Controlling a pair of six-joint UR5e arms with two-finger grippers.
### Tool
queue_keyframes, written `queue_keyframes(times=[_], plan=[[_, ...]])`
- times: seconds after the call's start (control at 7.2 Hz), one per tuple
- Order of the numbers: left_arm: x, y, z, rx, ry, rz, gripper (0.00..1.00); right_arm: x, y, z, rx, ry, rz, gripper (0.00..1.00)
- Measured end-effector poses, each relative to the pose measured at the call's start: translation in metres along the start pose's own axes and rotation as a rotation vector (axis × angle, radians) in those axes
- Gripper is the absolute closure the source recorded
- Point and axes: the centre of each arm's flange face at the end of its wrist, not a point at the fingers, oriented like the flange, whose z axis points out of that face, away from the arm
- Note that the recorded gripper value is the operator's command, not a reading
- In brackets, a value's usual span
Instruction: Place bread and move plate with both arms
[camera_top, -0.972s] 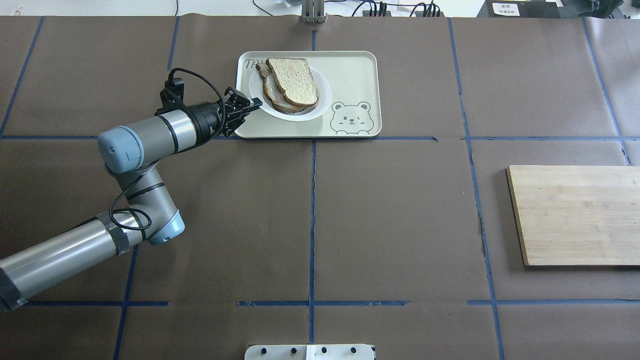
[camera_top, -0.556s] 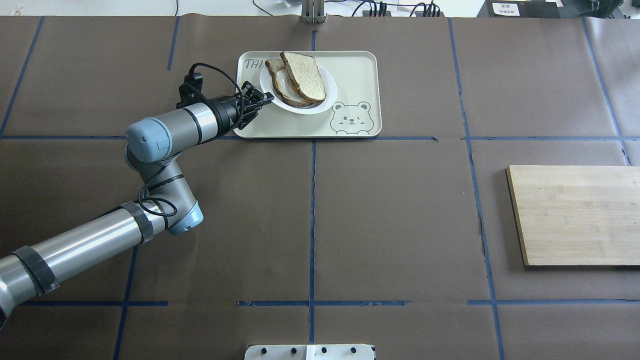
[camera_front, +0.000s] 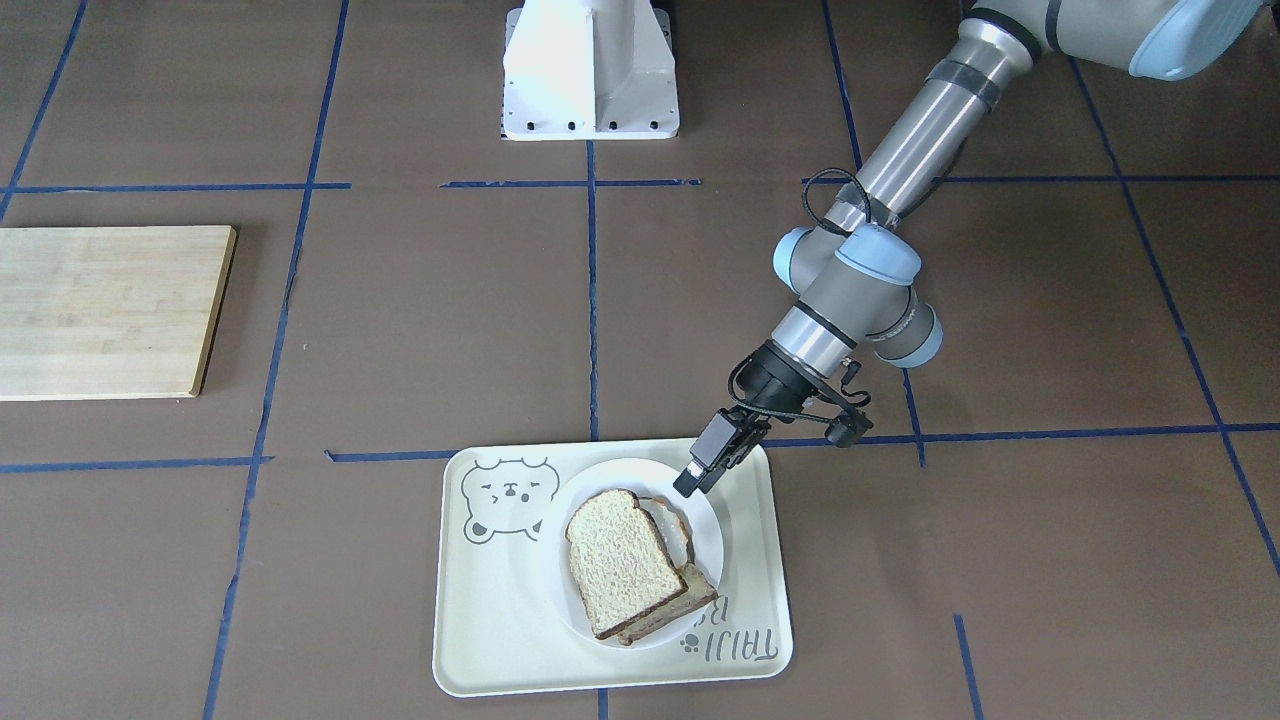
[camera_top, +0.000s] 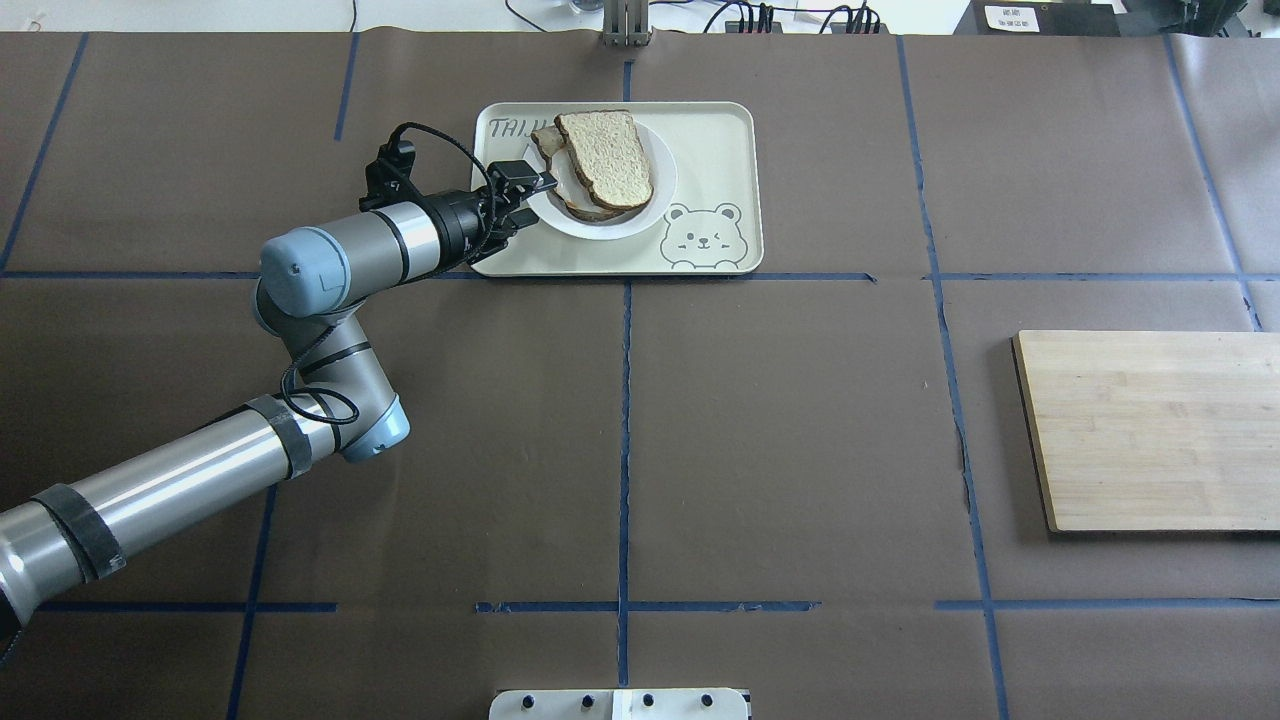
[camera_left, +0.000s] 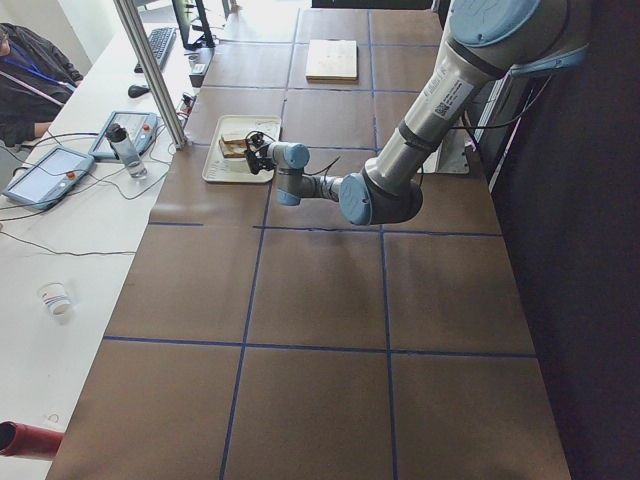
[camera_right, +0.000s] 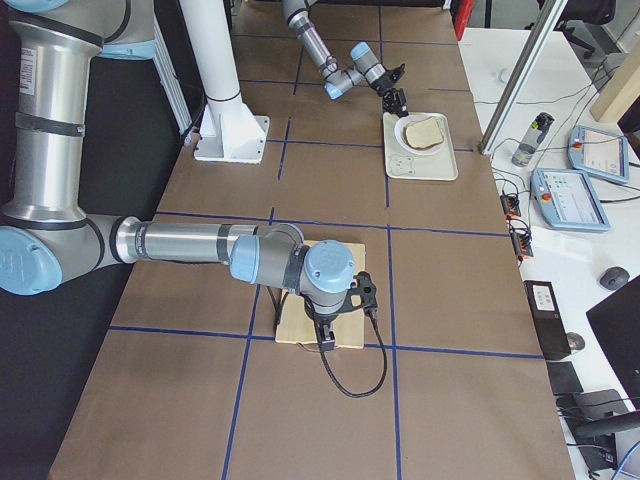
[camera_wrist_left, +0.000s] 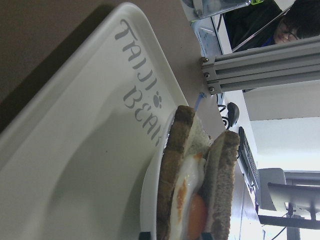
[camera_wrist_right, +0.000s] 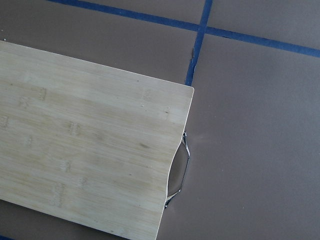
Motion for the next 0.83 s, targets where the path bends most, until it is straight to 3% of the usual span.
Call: queue_keyframes(times=[0.28,0.83], plan=[[0.016,-0.033,-0.026,-0.057,-0.125,0.062,0.0,0.0,0.0,0.0,0.002,-0.004,0.0,0.0],[0.06,-0.083,-0.117,-0.18,-0.489,0.422,0.0,-0.001,-0.001,0.0,0.003,-0.006,0.0,0.0]])
